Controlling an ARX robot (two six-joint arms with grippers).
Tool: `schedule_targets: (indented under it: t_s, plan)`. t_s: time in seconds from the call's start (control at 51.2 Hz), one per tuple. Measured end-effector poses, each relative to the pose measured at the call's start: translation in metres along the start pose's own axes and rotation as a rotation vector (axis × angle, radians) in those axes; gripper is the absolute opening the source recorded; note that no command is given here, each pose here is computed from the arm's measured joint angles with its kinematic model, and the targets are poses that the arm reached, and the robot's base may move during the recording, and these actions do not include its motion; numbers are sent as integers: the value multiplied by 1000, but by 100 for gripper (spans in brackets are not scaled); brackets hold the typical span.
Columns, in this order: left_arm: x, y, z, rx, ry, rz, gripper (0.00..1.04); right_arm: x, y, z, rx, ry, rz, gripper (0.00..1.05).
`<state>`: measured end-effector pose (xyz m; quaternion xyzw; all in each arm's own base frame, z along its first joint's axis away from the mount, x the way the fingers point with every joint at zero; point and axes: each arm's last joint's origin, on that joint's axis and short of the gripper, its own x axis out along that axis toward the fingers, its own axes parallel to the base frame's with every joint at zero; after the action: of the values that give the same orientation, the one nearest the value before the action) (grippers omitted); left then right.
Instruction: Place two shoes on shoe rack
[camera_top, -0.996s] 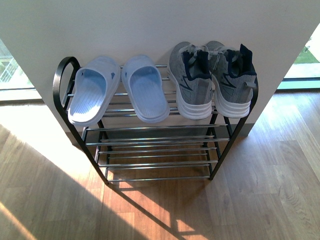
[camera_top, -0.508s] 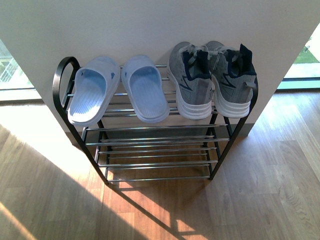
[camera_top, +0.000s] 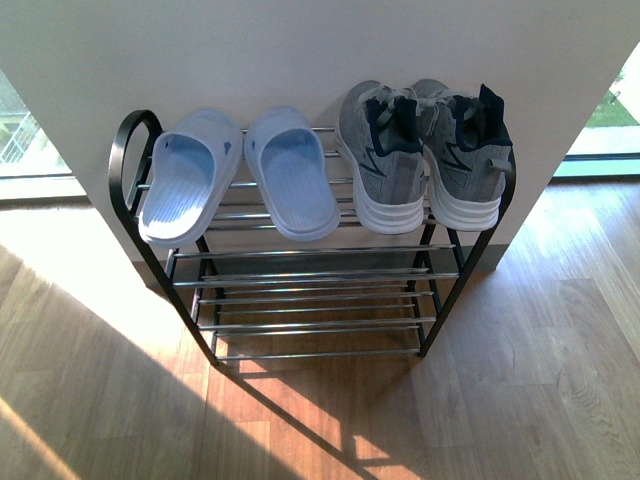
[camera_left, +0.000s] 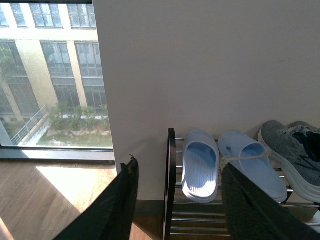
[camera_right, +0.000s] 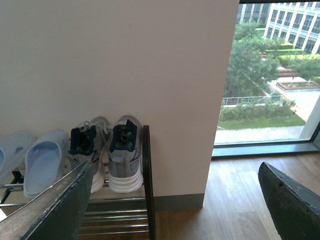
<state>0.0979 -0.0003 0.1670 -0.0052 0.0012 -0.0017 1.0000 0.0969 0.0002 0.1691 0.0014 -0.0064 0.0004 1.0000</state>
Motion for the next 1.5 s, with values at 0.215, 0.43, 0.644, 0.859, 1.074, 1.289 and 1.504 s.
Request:
schedule_targets:
  t_s: [0.215, 0.43, 0.644, 0.859, 1.074, 1.289, 1.504]
  plan:
    - [0, 0, 0, 0, 0, 0, 84, 0, 0, 0, 0, 0, 0, 96]
    - [0, 0, 0, 2, 0, 0, 95, 0, 0, 0, 0, 0, 0, 96]
    - [0, 0, 0, 2, 0, 0, 95, 0, 0, 0, 0, 1, 0, 96]
    - [0, 0, 0, 2, -1, 0, 95, 0, 0, 0, 0, 0, 1, 96]
    - [0, 0, 0, 2, 0, 0, 95, 0, 0, 0, 0, 0, 0, 96]
    - [0, 0, 0, 2, 0, 0, 95, 0, 0, 0, 0, -1, 0, 96]
    - [0, 0, 0, 2, 0, 0, 95, 0, 0, 0, 0, 0, 0, 96]
